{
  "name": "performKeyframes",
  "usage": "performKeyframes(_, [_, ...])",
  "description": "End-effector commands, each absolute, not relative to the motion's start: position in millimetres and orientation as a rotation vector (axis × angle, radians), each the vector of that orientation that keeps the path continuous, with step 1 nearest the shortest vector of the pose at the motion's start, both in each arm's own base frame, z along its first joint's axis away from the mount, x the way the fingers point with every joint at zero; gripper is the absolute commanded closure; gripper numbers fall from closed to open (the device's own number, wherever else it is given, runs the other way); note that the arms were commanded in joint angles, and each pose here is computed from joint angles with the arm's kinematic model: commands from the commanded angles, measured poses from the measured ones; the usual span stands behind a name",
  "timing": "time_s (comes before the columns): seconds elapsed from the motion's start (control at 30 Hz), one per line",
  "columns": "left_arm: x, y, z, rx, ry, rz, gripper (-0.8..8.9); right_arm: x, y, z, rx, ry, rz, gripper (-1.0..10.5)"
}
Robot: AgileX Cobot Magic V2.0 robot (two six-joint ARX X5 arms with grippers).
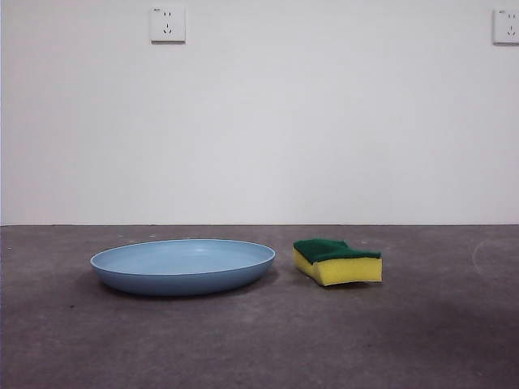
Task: Pick up the plate,pick up the cloth,clean the plate with the cloth
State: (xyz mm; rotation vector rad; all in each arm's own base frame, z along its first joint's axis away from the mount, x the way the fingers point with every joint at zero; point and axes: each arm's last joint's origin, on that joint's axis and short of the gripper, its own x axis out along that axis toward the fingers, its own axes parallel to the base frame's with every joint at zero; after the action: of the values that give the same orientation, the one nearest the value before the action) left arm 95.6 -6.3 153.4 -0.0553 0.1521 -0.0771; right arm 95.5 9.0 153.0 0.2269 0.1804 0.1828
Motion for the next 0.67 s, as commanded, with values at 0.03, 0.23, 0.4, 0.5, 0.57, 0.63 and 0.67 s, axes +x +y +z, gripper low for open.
performKeyframes(0.03, [95.9,-6.4,151.8,-0.134,0.158,-0.077,8.21,95.7,9.0,155.4,0.323,0.199,0.174,9.6])
performKeyframes(0.23, [95.6,-6.5,171.5,-0.215,0.181,-0.073,8.21,99.2,9.3,185.3,0.351,0.218,0.172,9.6])
performKeyframes(0.4, [100.4,-8.2,201.5,-0.219,0.246,-0.115,8.21,109.7,9.8,218.3,0.351,0.309,0.157,9.6])
performKeyframes(0.5, [108.5,-10.2,219.8,-0.224,0.311,-0.163,8.21,121.2,10.9,239.7,0.304,0.392,0.169,9.6])
performKeyframes(0.57, [116.0,-11.9,231.5,-0.222,0.365,-0.201,8.21,130.2,12.8,251.5,0.262,0.447,0.227,9.6])
performKeyframes(0.63, [124.7,-13.7,242.9,-0.214,0.42,-0.247,8.2,140.2,15.2,261.9,0.239,0.509,0.294,9.6])
performKeyframes(0.67, [130.3,-14.8,248.5,-0.212,0.449,-0.271,8.19,145.8,16.4,266.7,0.231,0.546,0.331,9.5])
